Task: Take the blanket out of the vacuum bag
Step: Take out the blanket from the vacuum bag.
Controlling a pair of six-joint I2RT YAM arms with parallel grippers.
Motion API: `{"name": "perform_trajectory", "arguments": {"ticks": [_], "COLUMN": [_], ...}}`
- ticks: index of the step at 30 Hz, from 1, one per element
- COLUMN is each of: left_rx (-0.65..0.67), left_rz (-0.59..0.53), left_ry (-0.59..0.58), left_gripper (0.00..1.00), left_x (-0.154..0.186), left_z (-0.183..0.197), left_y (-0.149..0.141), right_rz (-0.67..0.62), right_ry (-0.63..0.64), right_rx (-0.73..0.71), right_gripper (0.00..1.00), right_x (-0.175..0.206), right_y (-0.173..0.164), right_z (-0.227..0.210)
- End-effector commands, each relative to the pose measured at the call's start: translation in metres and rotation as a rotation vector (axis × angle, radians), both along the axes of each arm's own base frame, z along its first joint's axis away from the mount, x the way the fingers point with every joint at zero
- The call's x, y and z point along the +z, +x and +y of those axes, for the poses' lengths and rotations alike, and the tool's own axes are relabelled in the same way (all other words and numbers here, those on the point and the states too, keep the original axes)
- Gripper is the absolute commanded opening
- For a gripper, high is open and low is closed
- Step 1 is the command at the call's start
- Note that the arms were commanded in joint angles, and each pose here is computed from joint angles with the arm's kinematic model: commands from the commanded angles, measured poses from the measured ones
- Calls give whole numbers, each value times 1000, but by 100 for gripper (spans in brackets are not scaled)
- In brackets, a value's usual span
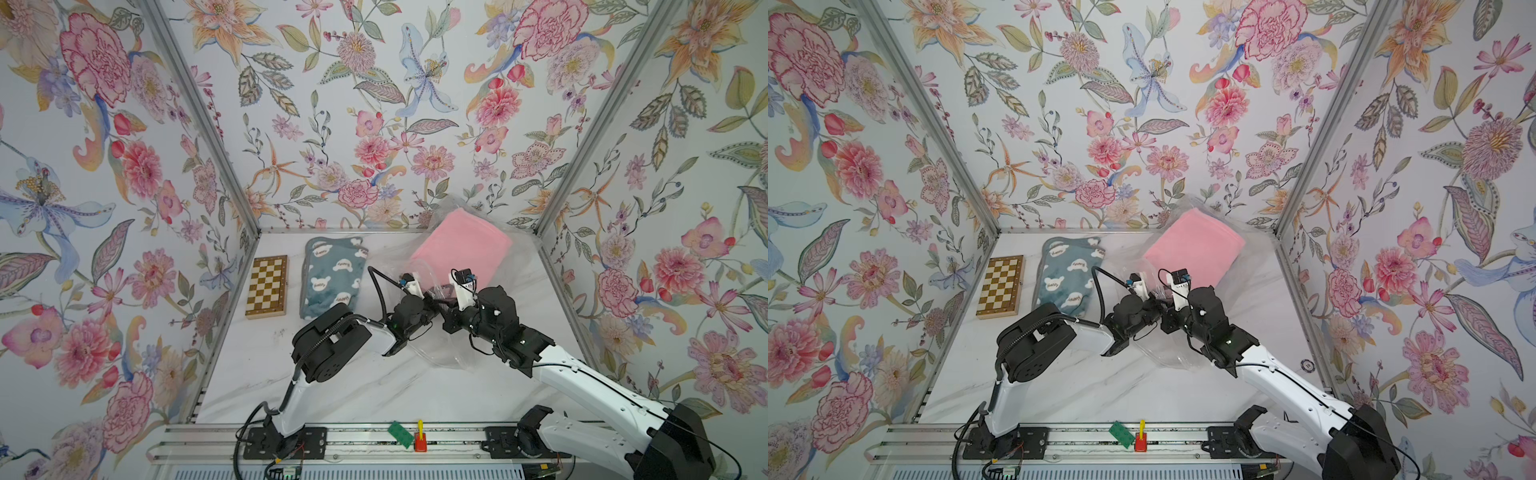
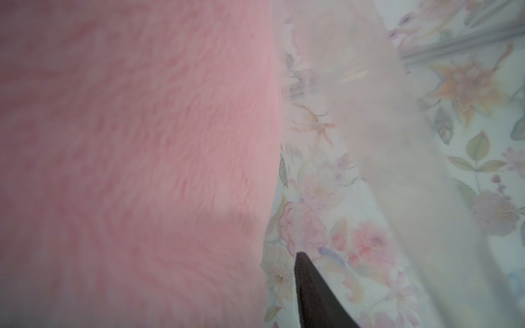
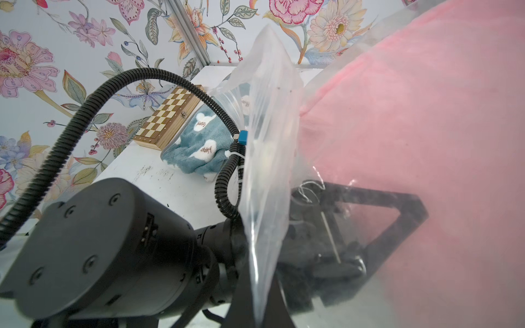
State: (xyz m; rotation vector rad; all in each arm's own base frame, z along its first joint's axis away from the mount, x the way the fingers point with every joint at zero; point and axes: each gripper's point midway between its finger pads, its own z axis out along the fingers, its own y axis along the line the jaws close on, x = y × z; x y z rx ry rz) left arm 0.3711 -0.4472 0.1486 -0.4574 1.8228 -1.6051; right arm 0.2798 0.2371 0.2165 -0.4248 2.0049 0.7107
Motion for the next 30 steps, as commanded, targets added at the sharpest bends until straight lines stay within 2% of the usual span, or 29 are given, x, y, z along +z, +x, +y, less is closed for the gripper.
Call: {"name": "perform_trajectory", "arguments": {"ticks": [1,4,8,15,23,28,30], "left_rx": [9,-5,-15,-25,-53,-64,-74], "left_rz": [-8,-7,-14,-66,-116,-139,-143], "left_ry": [-12,-20,-32,34,63,164,164], "left_gripper": [39,25,0,0,0,0,0], "left_x": [0,-1,2,14,32,31,32], "left_z": [-9,-12,-4,10,12,15,14], "left_y": [10,10,5,-1,-8,-9,-10], "right_rz": [13,24,28,1,55,53,51], "right_ry": [10,-10,33,5,-27,-28,-30], "right_rx": [14,20,-25,-124,-180,-188,-195], "right_gripper": [0,0,0,0,0,0,0], "right_x": [6,8,19,36,15,13,13], "right_y": [0,3,15,27,26,26,27], "right_z": [4,5,-7,-37,-53,-54,-55]}}
